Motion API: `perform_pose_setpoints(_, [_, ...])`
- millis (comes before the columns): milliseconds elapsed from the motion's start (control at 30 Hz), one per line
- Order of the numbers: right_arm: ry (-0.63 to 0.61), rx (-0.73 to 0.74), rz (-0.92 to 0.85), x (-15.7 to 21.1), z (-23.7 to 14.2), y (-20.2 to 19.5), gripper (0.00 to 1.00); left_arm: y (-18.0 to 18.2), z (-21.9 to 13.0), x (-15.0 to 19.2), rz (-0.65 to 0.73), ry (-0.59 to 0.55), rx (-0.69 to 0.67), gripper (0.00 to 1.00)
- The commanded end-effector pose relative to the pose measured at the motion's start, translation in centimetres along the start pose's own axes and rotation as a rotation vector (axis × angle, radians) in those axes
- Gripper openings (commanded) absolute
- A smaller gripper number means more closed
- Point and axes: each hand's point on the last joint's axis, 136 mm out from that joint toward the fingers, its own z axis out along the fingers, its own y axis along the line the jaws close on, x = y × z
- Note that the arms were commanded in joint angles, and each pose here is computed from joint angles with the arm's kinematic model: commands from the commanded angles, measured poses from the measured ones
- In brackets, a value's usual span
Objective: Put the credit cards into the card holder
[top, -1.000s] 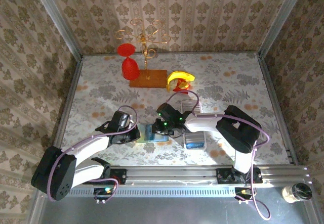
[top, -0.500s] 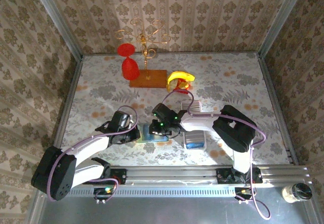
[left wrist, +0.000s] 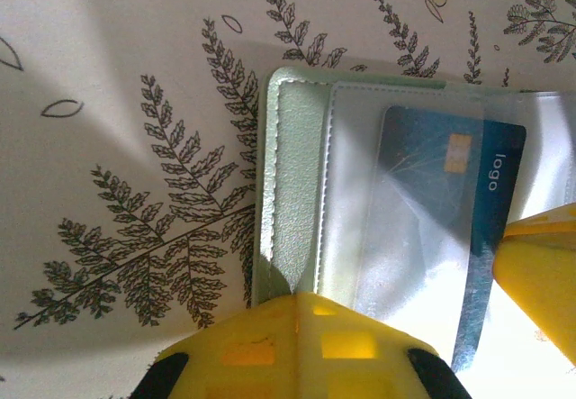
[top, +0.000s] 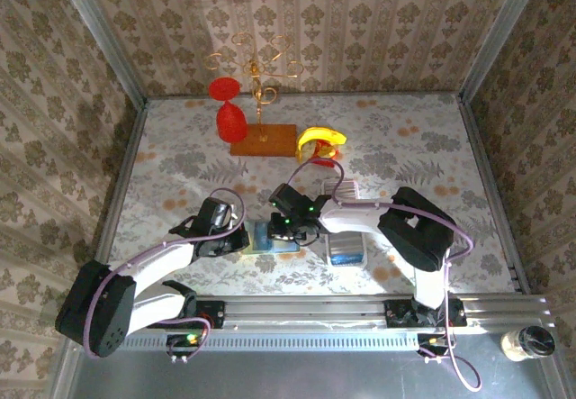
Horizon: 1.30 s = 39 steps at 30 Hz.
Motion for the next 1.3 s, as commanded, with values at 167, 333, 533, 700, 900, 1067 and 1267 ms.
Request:
perform_pose_setpoints(167, [0.013,0.008,-0.023,0.0,0.6,0.8,0.11,0.8,0.5,1.7,0.002,0.052,-0.017,0.0])
perform_pose_setpoints(333, [0.019,0.001,-0.031,0.0,0.9,1.4,0.1,0.8,0.6,1.7,0.003,0.051,-0.017,0.0])
perform_pose_setpoints(533, [0.03,-0.009,-0.04,0.4,1.2,2.0,0.1,0.7,0.5,1.7,0.001,0.049,-0.013,0.0])
perform_pose_setpoints(700, [-0.019,0.035,-0.029,0.0,-0.5,1.1,0.14,0.7,0.5,1.7,0.003,0.047,-0.013,0.0])
perform_pose_setpoints(900, [-0.062,0.15,0.005,0.8,-3.4,-1.9,0.28,0.8,0.7,1.8,0.003,0.054,-0.013,0.0])
perform_pose_setpoints(1067, [-0.065,0.197,0.04,2.3,-4.2,-4.3,0.33,0.7,0.8,1.9,0.009,0.06,-0.011,0.0])
perform_pose_setpoints(1267, [-0.065,0.181,0.054,2.7,-3.5,-4.6,0.34,0.6,0.9,2.0,0.012,0.068,-0.013,0.0])
